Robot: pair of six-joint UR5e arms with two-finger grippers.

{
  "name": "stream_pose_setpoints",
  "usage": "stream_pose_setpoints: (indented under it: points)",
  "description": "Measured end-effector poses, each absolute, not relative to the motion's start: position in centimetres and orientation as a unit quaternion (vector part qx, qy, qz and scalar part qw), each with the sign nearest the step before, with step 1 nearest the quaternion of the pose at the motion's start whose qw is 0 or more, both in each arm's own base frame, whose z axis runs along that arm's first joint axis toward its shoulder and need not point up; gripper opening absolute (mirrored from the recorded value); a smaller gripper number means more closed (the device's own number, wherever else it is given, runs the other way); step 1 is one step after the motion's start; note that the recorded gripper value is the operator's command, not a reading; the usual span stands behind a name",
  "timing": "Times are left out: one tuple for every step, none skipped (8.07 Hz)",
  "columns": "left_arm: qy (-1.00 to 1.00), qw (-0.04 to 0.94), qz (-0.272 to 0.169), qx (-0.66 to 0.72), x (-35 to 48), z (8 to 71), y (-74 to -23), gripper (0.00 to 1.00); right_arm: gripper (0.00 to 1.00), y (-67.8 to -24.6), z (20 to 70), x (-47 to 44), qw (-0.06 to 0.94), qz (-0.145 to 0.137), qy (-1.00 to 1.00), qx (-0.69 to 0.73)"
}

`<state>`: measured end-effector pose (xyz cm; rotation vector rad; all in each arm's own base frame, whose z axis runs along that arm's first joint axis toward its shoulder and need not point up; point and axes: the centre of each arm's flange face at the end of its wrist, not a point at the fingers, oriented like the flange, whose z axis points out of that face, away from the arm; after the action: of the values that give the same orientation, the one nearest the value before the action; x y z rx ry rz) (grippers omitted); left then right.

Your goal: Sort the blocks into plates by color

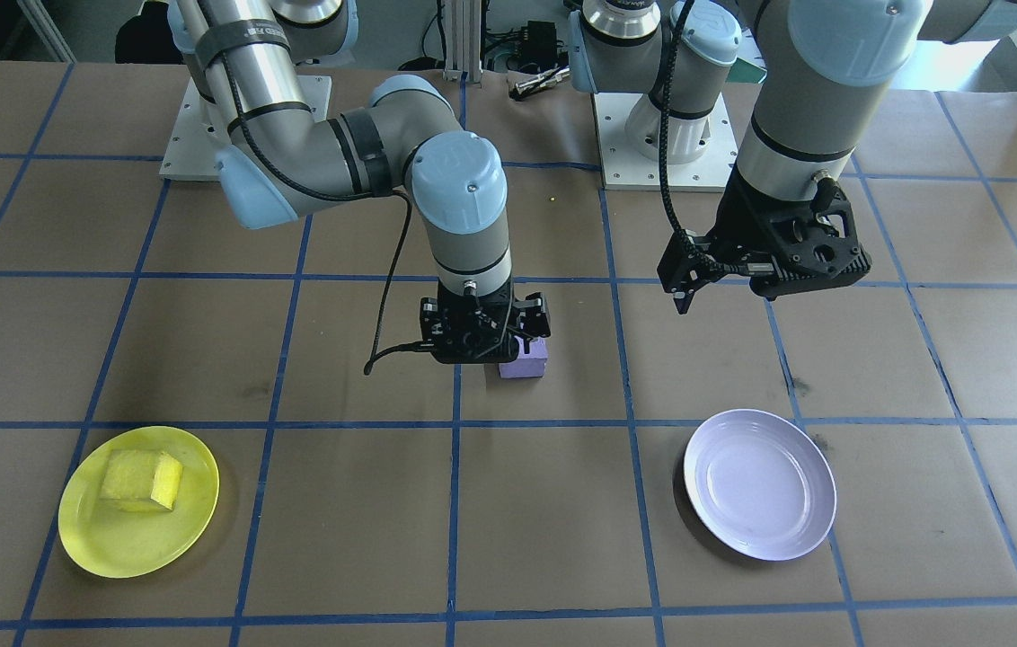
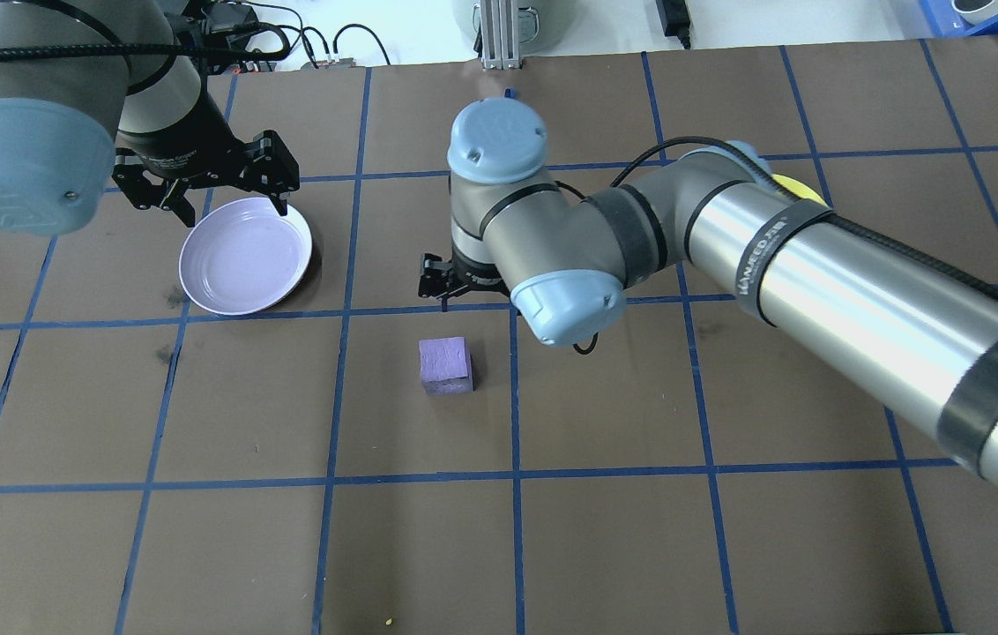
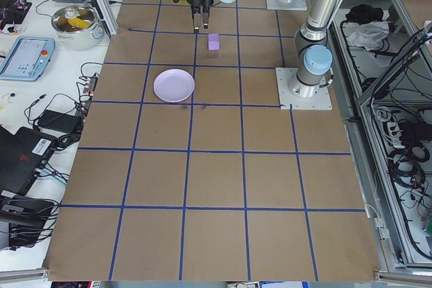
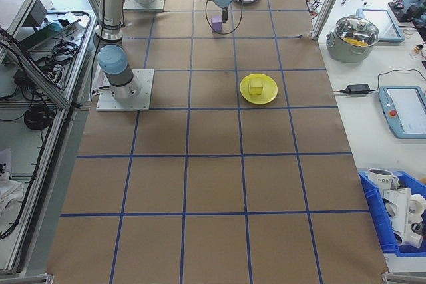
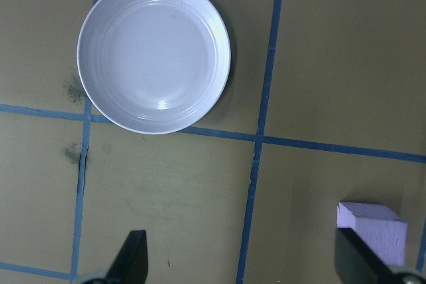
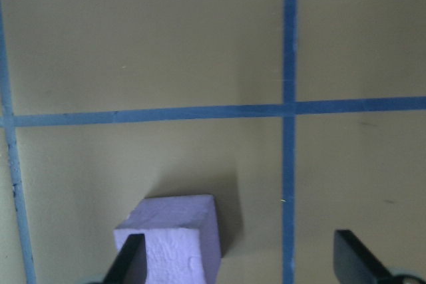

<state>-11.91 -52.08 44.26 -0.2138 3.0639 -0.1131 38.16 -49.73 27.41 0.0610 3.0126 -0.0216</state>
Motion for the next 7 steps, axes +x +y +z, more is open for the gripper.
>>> stream_pose_setpoints:
  points:
    - [0.997, 0.029, -0.032, -0.067, -12.4, 43.7, -52.2, 1.00, 1.00, -51.0, 29.7, 34.3, 0.059, -0.002, 0.997, 0.039]
    - [0.998, 0.008, -0.022, -0.066, -13.5, 42.7, -52.3, 1.00, 1.00, -51.9, 32.2, 30.0, 0.053, 0.007, 0.997, 0.054]
    - [0.998, -0.009, -0.010, -0.061, -15.2, 41.6, -52.3, 1.00, 1.00, -52.0, 34.7, 25.7, 0.043, 0.017, 0.997, 0.059]
    - [0.999, -0.018, 0.005, -0.051, -17.3, 40.2, -52.3, 1.00, 1.00, -51.8, 37.2, 21.5, 0.032, 0.023, 0.997, 0.059]
    - [0.999, -0.020, 0.019, -0.037, -19.4, 38.5, -52.4, 1.00, 1.00, -51.1, 39.5, 17.9, 0.024, 0.026, 0.997, 0.066]
    - [0.999, -0.021, 0.029, -0.025, -21.6, 36.5, -52.6, 1.00, 1.00, -50.1, 41.6, 15.5, 0.019, 0.030, 0.996, 0.077]
    - [0.999, -0.018, 0.043, -0.018, -23.7, 34.3, -52.6, 1.00, 1.00, -49.2, 42.9, 14.3, 0.016, 0.036, 0.996, 0.084]
